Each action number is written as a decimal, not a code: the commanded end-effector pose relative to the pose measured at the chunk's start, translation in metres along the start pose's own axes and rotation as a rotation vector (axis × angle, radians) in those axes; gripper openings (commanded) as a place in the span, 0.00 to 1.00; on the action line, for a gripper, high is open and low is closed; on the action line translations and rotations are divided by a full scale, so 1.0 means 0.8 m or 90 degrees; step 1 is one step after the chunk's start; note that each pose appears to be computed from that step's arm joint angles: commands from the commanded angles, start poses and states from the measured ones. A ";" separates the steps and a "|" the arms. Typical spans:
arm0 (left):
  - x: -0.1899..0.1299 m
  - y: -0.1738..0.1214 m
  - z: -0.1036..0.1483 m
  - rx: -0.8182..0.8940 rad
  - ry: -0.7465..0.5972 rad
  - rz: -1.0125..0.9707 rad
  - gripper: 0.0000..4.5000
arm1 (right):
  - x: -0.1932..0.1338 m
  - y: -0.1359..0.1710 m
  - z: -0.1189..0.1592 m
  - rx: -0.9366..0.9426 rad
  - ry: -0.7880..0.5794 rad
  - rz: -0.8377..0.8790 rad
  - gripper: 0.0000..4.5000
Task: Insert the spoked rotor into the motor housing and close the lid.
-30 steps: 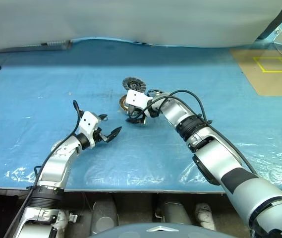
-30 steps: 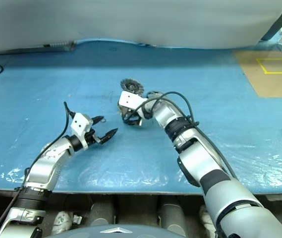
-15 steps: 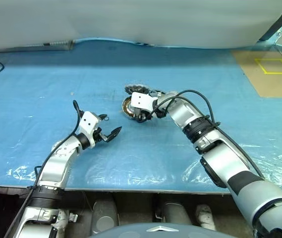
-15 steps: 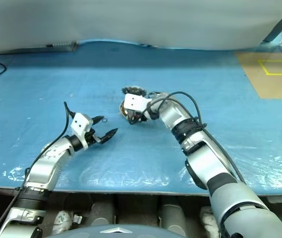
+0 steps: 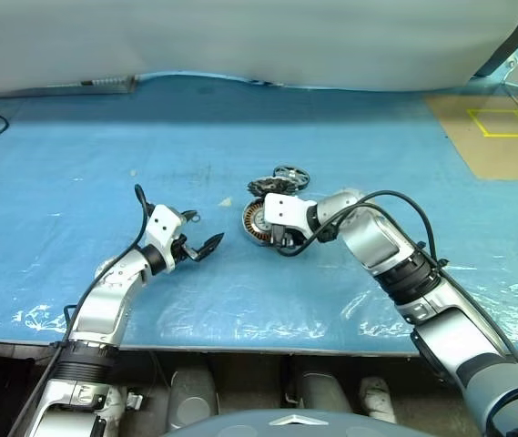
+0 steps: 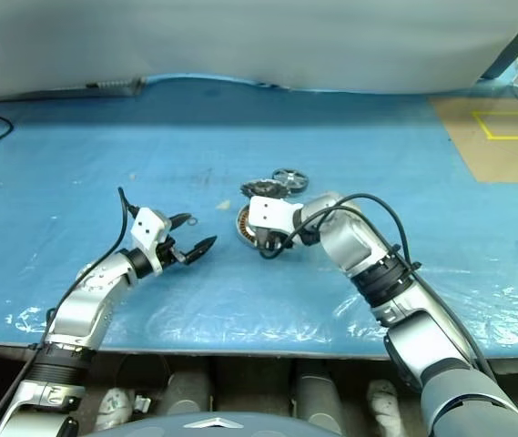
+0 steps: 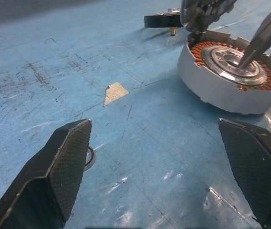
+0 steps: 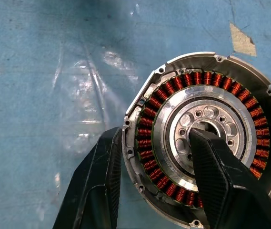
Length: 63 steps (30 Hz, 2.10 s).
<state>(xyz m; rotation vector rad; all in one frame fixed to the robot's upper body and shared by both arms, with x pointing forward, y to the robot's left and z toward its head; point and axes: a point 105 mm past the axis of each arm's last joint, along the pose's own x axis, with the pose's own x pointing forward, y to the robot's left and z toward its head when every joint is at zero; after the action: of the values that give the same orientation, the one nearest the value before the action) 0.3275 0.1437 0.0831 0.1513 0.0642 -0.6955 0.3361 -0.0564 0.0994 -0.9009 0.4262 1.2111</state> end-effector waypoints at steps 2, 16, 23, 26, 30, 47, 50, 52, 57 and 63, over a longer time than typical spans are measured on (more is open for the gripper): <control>0.002 0.000 0.011 0.009 -0.018 -0.008 1.00 | 0.005 0.026 -0.012 0.037 0.013 0.040 0.40; 0.005 0.003 0.011 0.012 -0.016 -0.021 1.00 | -0.040 -0.003 0.056 0.152 -0.122 -0.021 0.98; -0.004 0.027 0.006 0.010 0.002 0.021 1.00 | -0.084 0.012 0.064 0.227 -0.293 -0.058 0.98; -0.006 0.040 0.002 0.006 0.012 0.050 1.00 | -0.086 0.018 0.052 0.268 -0.350 -0.136 0.98; -0.004 0.054 0.004 -0.013 0.014 0.079 1.00 | -0.082 0.028 0.031 0.314 -0.406 -0.256 0.98; 0.015 0.074 -0.040 -0.006 0.095 0.093 1.00 | -0.058 0.044 -0.048 0.420 -0.401 -0.448 0.98; 0.013 0.074 -0.044 -0.002 0.099 0.095 0.92 | -0.057 0.045 -0.049 0.418 -0.396 -0.446 0.99; 0.007 0.073 -0.048 -0.006 0.102 0.097 0.79 | -0.059 0.045 -0.051 0.420 -0.394 -0.447 0.99; -0.013 0.066 -0.063 -0.014 0.122 0.096 0.39 | -0.065 0.040 -0.052 0.418 -0.395 -0.451 0.99; -0.025 0.053 -0.054 -0.014 0.115 0.085 0.15 | -0.069 0.037 -0.046 0.403 -0.405 -0.444 0.99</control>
<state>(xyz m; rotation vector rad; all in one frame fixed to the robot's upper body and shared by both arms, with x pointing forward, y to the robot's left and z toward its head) 0.3456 0.1929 0.0554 0.1952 0.1833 -0.5418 0.2978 -0.1205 0.0907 -0.0609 0.0172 0.5711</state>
